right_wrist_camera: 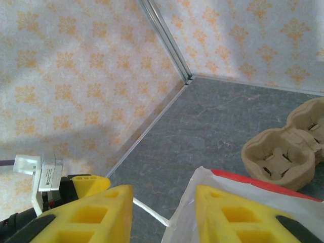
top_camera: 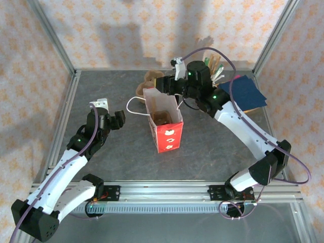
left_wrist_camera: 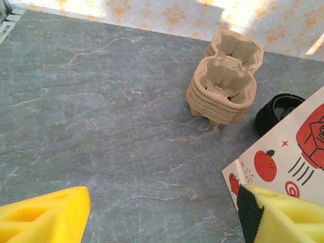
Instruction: Pack the takeout coffee
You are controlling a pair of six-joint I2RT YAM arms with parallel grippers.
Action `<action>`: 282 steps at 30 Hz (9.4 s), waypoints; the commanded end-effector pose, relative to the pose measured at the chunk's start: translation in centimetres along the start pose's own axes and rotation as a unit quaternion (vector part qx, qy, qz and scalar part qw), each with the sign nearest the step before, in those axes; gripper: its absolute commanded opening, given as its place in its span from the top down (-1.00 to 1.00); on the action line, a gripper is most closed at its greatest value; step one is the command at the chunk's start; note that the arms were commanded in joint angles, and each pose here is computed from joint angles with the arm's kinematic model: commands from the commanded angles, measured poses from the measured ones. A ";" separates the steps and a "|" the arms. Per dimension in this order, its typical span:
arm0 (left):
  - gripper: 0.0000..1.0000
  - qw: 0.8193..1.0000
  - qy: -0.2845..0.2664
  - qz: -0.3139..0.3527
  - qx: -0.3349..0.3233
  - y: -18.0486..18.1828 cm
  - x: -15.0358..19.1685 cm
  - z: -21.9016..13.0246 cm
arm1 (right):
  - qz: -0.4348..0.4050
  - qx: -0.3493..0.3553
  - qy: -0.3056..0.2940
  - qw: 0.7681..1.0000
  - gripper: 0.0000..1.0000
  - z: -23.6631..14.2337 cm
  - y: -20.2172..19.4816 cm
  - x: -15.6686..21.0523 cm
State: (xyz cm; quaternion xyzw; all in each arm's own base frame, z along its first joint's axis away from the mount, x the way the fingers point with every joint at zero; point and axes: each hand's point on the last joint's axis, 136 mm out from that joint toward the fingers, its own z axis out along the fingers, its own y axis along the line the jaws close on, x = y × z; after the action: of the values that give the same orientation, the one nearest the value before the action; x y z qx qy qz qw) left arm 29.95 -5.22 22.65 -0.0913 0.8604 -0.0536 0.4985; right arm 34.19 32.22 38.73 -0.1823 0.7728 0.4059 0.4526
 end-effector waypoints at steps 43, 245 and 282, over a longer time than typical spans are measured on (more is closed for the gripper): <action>-0.75 1.000 -0.020 -0.005 -0.017 0.8 -0.7 -0.4 | 0.238 0.589 -0.105 0.765 -0.32 -26.8 -39.8 2.9; -0.67 1.000 -0.001 -0.001 -0.008 0.4 0.1 0.1 | 0.171 0.255 -0.154 0.939 1.00 -19.9 -24.5 -10.9; -0.67 1.000 0.000 -0.002 -0.009 0.4 0.1 0.2 | 0.129 0.096 0.159 0.974 1.00 -0.4 -1.5 7.0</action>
State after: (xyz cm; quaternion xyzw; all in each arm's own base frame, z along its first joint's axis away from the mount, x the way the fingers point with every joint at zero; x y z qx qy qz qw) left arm 29.93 -5.19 22.59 -0.0919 0.8606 -0.0529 0.4981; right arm 30.20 33.27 32.81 -0.1048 0.8639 0.4273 0.2452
